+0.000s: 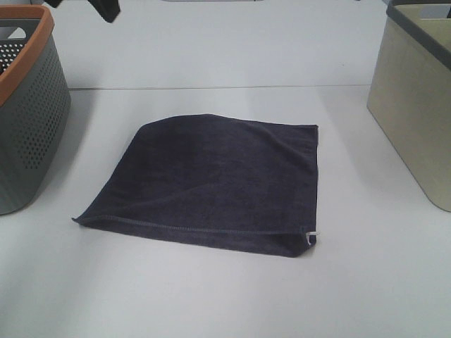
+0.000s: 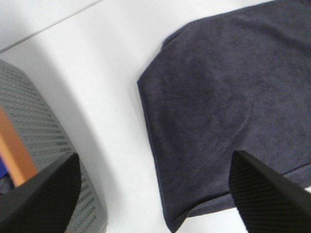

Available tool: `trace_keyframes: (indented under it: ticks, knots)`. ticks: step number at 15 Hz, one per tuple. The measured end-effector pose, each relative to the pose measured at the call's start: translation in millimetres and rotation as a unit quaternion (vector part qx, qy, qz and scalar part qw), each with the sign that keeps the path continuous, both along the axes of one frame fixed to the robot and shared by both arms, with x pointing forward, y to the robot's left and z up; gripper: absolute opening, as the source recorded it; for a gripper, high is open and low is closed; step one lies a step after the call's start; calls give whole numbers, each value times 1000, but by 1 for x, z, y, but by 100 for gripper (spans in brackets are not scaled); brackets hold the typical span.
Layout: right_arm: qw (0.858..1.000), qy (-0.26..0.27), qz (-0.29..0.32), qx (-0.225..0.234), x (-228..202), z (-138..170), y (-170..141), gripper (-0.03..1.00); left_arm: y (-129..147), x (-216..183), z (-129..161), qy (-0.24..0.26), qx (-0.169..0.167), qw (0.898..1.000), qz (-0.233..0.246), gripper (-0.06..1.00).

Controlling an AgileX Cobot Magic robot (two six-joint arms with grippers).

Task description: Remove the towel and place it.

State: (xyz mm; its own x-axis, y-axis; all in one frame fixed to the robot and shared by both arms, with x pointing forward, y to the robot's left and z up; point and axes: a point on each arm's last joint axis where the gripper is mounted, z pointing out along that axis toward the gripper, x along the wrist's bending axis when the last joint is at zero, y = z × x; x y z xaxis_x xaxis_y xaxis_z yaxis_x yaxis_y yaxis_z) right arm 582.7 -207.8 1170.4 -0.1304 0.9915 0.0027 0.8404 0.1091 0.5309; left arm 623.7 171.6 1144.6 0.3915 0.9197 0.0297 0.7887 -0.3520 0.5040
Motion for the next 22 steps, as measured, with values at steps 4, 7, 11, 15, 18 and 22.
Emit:
trace_keyframes:
  ticks: [4, 7, 11, 15, 18, 22]
  knots:
    - [991, -19, -126, 39, -2, 17, -70, 69, 87, 2, 26, -30, -12, 992, 119, 79]
    - [984, -43, -166, 40, -19, 32, -110, 68, 138, -16, 36, -36, -11, 982, 186, 79]
    - [989, -31, -142, 32, -60, 28, -107, 68, 151, -64, 29, -10, 1, 978, 209, 79]
    - [989, -15, -144, 32, -121, 11, -104, 68, 145, -129, 31, -11, -16, 975, 222, 79]
    - [989, 6, -143, 38, -162, -13, -100, 68, 143, -185, 34, -39, -15, 973, 226, 79]
    - [988, -10, -147, 43, -218, -33, -97, 68, 140, -241, 49, -105, -21, 968, 227, 79]
